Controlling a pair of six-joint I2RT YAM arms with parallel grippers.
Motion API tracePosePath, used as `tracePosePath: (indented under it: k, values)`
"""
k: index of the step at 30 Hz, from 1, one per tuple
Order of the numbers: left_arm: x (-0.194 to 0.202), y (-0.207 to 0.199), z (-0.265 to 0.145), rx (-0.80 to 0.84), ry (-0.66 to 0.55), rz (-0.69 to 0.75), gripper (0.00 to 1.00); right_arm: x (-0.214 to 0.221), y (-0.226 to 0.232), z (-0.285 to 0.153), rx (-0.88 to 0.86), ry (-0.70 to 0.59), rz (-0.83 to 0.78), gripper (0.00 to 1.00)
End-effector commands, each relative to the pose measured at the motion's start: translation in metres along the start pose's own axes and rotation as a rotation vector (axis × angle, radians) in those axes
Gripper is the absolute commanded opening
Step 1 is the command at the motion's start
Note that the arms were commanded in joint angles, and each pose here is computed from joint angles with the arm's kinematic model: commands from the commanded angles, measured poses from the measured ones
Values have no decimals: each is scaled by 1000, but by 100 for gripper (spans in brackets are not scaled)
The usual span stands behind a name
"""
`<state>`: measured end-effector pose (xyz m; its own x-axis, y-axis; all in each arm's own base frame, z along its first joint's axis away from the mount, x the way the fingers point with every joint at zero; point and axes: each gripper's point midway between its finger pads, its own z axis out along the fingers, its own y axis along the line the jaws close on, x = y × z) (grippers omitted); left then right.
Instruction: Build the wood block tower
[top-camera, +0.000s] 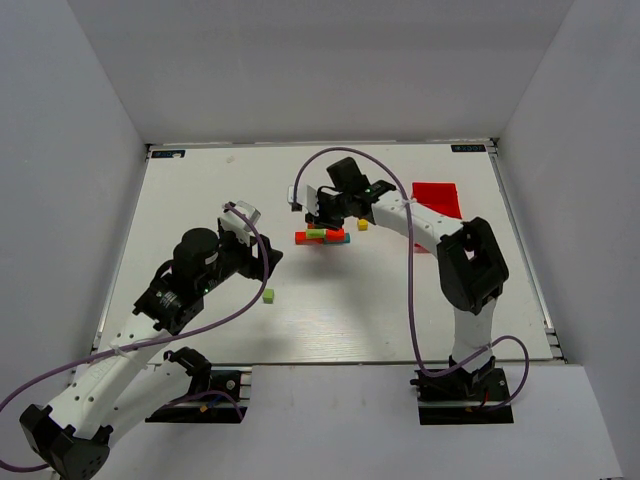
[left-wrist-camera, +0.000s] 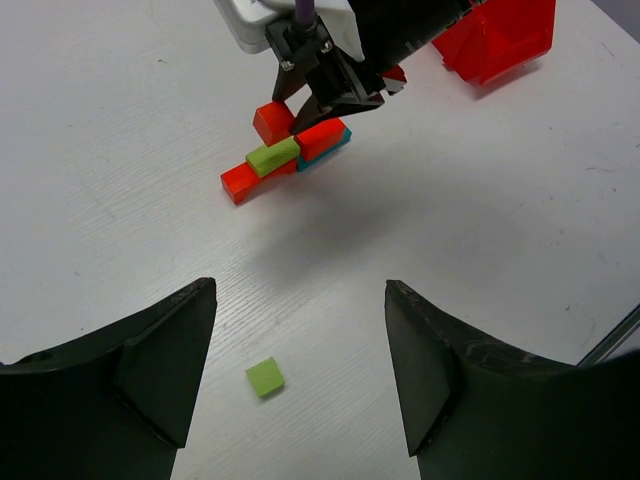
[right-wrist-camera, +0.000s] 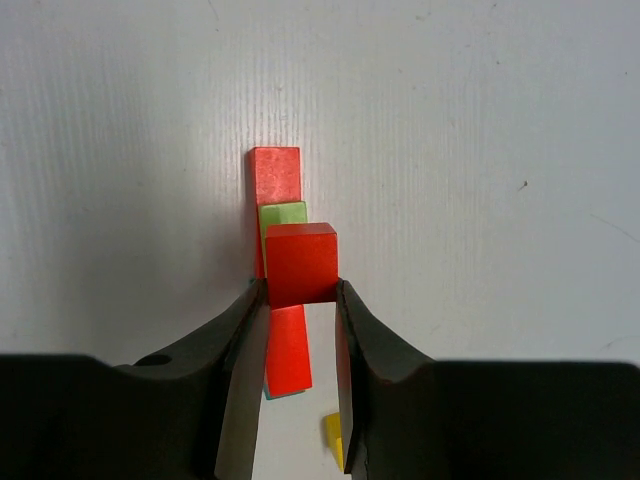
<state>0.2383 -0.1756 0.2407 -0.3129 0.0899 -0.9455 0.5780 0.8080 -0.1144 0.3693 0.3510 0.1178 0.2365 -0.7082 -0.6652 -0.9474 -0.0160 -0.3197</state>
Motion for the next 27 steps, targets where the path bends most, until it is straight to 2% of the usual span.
tracePosePath:
  k: [1,16,27]
  values:
    - [-2,-1,-1,10,-11,4,78,5,-10,-3,-14,22,-7,5]
    - [-2,-1,-1,10,-11,4,78,11,0,16,-155,24,0,7]
    - [-2,-1,-1,10,-11,4,78,15,2,21,-177,30,17,8]
